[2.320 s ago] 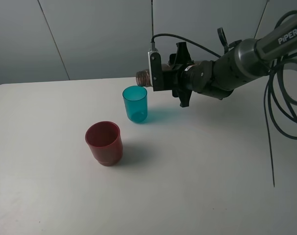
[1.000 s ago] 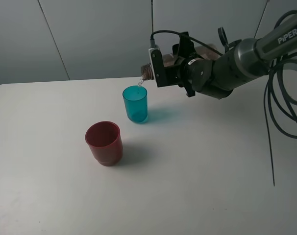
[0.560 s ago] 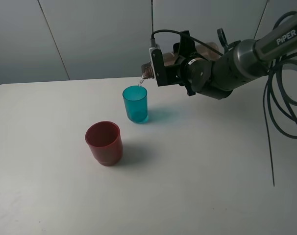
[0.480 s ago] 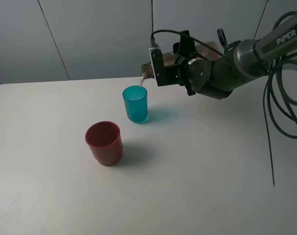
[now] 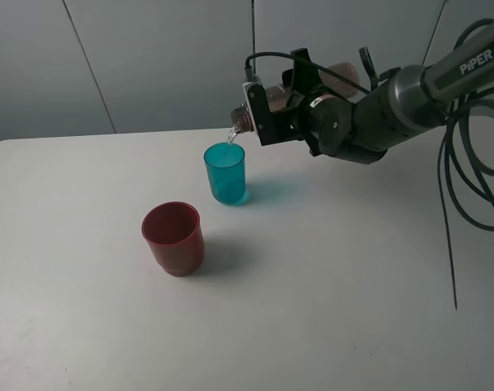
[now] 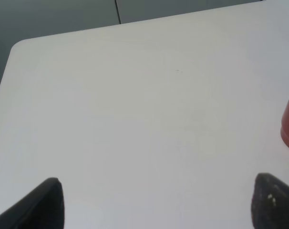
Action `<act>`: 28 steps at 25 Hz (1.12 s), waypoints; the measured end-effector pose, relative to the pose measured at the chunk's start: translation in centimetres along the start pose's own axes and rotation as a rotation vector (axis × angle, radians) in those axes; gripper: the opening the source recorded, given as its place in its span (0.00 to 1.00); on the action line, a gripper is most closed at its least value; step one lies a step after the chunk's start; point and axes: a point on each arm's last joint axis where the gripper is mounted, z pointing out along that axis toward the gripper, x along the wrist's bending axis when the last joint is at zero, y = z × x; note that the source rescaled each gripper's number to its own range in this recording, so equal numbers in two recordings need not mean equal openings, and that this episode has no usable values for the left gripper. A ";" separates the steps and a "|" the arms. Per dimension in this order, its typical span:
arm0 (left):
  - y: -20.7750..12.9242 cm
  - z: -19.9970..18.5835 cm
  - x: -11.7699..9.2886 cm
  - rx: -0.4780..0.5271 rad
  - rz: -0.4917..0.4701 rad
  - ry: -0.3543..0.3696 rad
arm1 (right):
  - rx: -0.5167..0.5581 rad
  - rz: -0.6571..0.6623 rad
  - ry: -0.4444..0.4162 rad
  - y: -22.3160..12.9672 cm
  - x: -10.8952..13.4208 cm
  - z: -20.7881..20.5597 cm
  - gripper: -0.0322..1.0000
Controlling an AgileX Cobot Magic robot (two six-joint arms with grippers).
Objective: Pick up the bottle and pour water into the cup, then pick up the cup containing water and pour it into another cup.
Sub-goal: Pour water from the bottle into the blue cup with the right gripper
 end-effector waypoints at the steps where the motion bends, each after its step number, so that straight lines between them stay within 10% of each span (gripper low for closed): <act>1: 0.0 0.0 0.0 0.000 0.000 0.000 | -0.007 -0.009 -0.004 0.1 0.0 0.0 0.03; 28: 0.0 0.0 0.0 0.000 0.000 0.000 | -0.044 -0.071 -0.037 0.4 -0.3 0.0 0.03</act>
